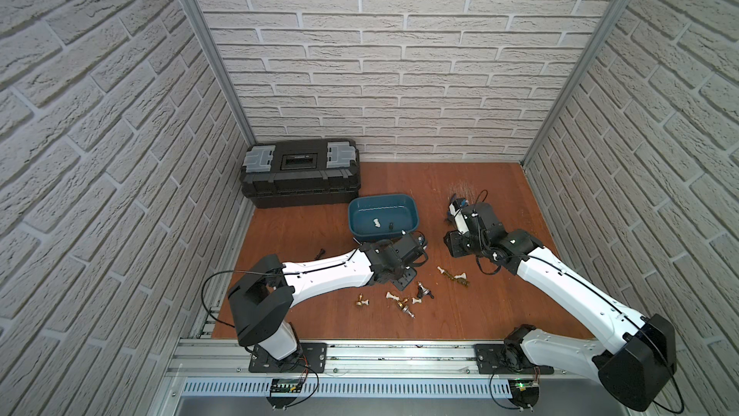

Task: Put the chess pieces into the storage box
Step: Pick up the chess piece at the center of the board.

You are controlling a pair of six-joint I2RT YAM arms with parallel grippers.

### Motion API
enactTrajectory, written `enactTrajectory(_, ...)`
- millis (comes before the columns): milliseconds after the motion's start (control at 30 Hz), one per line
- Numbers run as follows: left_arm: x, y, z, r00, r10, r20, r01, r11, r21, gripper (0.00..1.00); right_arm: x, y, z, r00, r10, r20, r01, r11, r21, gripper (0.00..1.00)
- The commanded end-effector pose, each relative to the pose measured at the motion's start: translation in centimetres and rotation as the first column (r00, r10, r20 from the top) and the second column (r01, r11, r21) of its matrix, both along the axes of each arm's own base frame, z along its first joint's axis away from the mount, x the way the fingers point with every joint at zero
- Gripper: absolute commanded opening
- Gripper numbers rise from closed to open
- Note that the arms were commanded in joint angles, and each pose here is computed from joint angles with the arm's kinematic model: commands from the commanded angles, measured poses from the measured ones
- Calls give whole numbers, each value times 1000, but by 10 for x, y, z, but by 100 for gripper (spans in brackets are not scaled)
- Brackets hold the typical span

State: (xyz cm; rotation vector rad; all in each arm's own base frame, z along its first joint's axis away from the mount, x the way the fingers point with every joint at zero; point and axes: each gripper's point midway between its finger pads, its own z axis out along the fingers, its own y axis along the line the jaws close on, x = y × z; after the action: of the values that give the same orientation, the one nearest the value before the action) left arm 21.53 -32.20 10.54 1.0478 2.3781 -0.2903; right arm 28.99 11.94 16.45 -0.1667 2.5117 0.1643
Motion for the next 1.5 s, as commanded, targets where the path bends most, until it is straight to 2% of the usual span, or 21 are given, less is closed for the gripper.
enactTrajectory(0, 6, -13, 24, 1000, -11, 14, 13, 989, -144, 48, 2, -9, 0, 1000, -15, -3, 15, 1000, -14, 44)
enactTrajectory(67, 6, -14, 21, 999, -43, 24, 46, 992, -116, 48, 4, -9, 3, 1000, -18, 10, 18, 1000, 8, 44)
enactTrajectory(200, 12, -13, -2, 993, -118, 18, 118, 993, 28, 47, 6, -7, 14, 998, -8, 56, 6, 999, 45, 44)
enactTrajectory(267, 20, -16, -10, 990, -142, 12, 142, 988, 54, 46, 5, -7, 20, 996, -6, 85, 1, 998, 61, 44)
enactTrajectory(600, 52, -18, -37, 981, -193, -28, 194, 980, 52, 49, -11, -10, 52, 964, -6, 265, -35, 988, 150, 42)
enactTrajectory(833, 42, -27, -59, 961, -252, -113, 259, 965, 49, 52, -9, -5, 51, 965, 17, 262, -60, 986, 155, 41)
enactTrajectory(1033, 40, -31, -74, 956, -259, -139, 268, 962, 57, 52, -8, -1, 46, 968, 31, 247, -73, 984, 161, 41)
enactTrajectory(1233, 40, -23, -90, 956, -242, -165, 261, 959, 106, 42, -9, -2, 48, 965, 26, 260, -70, 985, 160, 41)
enactTrajectory(1467, 39, -17, -83, 962, -232, -145, 248, 963, 106, 27, -9, -8, 55, 956, -5, 295, -45, 985, 164, 41)
